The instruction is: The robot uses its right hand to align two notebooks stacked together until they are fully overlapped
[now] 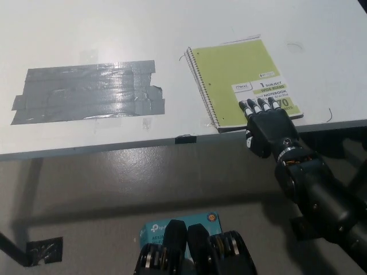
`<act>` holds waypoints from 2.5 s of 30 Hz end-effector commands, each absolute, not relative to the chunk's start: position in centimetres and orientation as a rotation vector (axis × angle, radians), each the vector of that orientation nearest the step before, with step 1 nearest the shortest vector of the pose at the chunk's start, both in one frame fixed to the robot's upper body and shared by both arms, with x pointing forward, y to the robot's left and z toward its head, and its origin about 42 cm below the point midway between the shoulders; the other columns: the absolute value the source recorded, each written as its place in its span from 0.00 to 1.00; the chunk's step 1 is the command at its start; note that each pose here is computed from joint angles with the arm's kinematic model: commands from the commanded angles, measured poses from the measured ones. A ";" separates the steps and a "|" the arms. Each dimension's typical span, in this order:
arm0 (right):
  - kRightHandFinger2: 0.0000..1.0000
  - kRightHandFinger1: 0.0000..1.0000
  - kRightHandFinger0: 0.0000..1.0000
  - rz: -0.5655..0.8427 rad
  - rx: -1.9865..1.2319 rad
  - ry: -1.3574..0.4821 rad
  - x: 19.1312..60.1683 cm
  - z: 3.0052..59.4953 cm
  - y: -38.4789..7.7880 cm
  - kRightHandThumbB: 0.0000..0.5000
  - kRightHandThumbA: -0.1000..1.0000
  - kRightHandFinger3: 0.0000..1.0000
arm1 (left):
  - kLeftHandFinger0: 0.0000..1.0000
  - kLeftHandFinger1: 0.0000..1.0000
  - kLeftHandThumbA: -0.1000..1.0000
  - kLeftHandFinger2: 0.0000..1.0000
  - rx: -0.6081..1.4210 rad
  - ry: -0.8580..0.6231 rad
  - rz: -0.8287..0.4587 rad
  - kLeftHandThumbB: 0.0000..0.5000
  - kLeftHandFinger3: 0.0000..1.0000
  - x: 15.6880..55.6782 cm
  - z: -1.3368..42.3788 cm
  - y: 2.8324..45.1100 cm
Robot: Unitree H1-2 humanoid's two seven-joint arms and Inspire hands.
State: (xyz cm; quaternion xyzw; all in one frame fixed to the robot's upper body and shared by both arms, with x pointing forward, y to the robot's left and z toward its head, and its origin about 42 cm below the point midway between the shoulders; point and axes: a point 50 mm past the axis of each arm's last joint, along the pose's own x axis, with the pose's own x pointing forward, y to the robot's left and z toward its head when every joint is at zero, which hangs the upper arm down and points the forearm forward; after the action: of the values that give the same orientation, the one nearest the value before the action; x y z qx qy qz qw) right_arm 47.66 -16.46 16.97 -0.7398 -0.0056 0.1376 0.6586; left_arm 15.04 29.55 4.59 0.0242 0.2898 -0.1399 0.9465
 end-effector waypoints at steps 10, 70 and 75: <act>1.00 1.00 1.00 0.380 -1.695 0.158 49.3 17.5 -16.0 0.91 1.00 1.00 | 0.70 0.78 1.00 0.84 0.052 0.560 -0.306 1.00 1.00 14.6 5.2 29.3; 1.00 1.00 1.00 0.401 -1.860 0.055 48.7 17.2 -16.4 0.89 1.00 1.00 | 0.74 0.82 1.00 0.80 0.048 0.579 -0.335 1.00 1.00 14.3 5.0 29.2; 1.00 1.00 1.00 0.397 -1.870 0.052 48.6 17.1 -16.6 0.89 1.00 1.00 | 0.77 0.84 1.00 0.81 0.039 0.582 -0.346 1.00 1.00 14.3 4.9 29.1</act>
State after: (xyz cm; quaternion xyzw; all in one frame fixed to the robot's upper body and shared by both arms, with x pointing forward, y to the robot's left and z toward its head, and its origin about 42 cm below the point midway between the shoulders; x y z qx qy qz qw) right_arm 49.33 -16.57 18.53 -0.8040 -0.0123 0.1427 0.5772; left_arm 14.84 28.92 4.58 0.0225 0.2903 -0.1517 0.9446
